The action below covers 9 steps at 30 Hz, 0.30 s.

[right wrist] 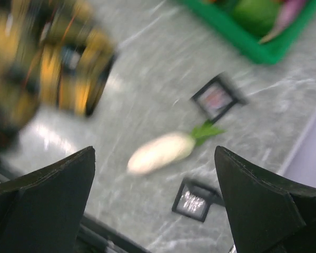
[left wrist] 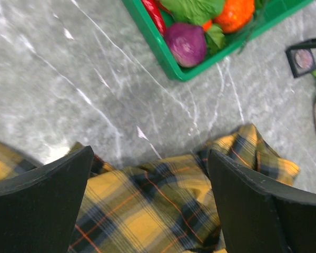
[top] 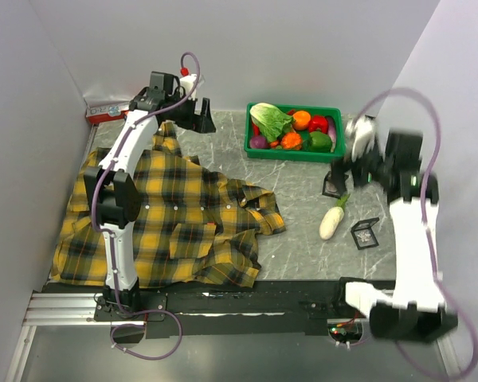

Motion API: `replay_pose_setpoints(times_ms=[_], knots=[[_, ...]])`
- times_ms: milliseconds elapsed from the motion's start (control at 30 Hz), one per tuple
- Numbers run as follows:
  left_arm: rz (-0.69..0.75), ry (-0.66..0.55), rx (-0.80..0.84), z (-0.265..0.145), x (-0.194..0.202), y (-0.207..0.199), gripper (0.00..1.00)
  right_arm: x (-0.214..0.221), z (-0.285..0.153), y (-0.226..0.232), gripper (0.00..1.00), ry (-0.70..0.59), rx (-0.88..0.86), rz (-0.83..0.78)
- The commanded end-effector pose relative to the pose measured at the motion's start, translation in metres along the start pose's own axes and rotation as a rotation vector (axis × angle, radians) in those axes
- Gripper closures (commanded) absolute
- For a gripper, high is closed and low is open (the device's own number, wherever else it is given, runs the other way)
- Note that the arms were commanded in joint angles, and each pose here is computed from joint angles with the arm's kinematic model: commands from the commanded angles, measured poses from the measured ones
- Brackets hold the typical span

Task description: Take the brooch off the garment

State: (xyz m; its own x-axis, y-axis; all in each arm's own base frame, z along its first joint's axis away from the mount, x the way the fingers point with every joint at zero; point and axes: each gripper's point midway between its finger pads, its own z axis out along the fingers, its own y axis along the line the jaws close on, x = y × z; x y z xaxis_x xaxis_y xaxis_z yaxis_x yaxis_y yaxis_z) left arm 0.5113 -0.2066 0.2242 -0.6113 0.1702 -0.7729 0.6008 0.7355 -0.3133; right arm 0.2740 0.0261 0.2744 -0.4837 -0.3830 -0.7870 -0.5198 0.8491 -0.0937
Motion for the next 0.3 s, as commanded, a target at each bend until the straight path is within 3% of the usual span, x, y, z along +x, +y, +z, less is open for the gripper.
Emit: replay_pose_setpoints(times_ms=[0,167,267], knots=[[0.086,-0.146,-0.092,-0.041,-0.052,0.002,0.04,-0.111,0.001,-0.063,0.0,-0.196,0.199,0.211],[0.089,-0.227,-0.208,-0.079,-0.077,0.028,0.04,-0.188,0.006,-0.076,0.0,-0.25,0.147,0.295],[0.12,-0.292,-0.285,-0.109,-0.098,0.04,0.04,-0.237,0.004,-0.087,0.0,-0.377,0.125,0.324]])
